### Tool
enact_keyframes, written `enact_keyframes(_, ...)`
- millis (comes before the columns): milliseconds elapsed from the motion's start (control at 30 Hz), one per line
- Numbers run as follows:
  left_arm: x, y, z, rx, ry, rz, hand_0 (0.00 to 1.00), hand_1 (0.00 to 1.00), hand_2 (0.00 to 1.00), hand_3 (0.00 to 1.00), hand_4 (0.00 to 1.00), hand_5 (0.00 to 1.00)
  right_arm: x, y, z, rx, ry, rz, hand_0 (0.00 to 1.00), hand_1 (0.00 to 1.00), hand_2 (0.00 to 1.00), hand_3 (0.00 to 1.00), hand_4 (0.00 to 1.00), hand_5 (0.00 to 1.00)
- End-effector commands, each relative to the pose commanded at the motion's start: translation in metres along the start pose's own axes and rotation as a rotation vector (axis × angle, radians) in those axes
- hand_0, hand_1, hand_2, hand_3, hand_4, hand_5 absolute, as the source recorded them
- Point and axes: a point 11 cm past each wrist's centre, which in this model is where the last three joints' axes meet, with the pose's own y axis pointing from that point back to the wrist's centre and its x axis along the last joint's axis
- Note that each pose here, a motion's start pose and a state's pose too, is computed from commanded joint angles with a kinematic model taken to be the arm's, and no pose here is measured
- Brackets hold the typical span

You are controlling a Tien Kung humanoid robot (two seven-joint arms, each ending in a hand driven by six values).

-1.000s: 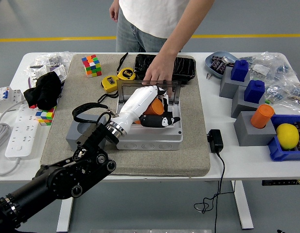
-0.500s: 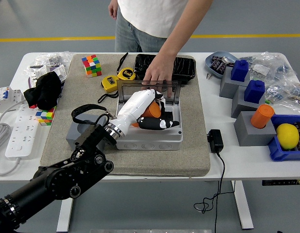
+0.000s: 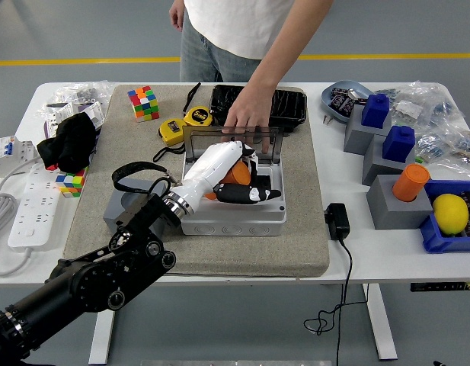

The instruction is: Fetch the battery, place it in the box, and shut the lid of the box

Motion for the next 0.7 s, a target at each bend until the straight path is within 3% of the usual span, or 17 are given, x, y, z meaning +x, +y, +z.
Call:
enact_keyframes(33,0.0,0.0,0.0,0.0,-0.002,-0.002,0.234,0.213,0.209,0.247,0.998,0.523,0.0,0.0,0.0,0.0,0.0,0.0,0.703,0.649,0.665,0.721,0.998,0.929)
enact_keyframes(67,0.0,0.0,0.0,0.0,-0.004,-0.006,0.417,0.321,0.256,0.299,0.998,0.525,0.0,0.0,0.0,-0.001,0.0,0.001,0.703,0.649,0.665,0.721,0.998,0.929)
enact_keyframes(233,0.0,0.001,0.004,-0.011,-0.028,-0.025,0.417,0.321,0.256,0.299,0.998,0.525,0.0,0.0,0.0,-0.001,-0.001,0.0,0.703,0.649,0.665,0.721,0.998,0.929)
enact_keyframes(267,0.0,0.001,0.005,-0.012,-0.029,-0.027,0.757,0.624,0.493,0.452,0.998,0.537,0.0,0.0,0.0,-0.001,-0.001,0.0,0.703,0.649,0.665,0.721,0.998,0.93)
enact_keyframes(400,0.0,0.003,0.01,-0.024,-0.039,-0.054,0.757,0.624,0.493,0.452,0.998,0.537,0.0,0.0,-0.001,0.002,-0.003,-0.001,0.703,0.649,0.665,0.721,0.998,0.93)
enact_keyframes(433,-0.001,0.005,0.013,-0.029,-0.041,-0.066,0.983,0.8,0.659,0.544,0.998,0.552,0.0,0.0,-0.001,0.001,-0.005,-0.001,0.703,0.65,0.665,0.721,0.998,0.93)
enact_keyframes(700,0.005,0.013,0.047,-0.11,-0.057,-0.106,0.998,0.817,0.672,0.569,0.998,0.561,0.0,0.0,0.001,-0.003,-0.009,0.0,0.702,0.649,0.665,0.721,0.998,0.928)
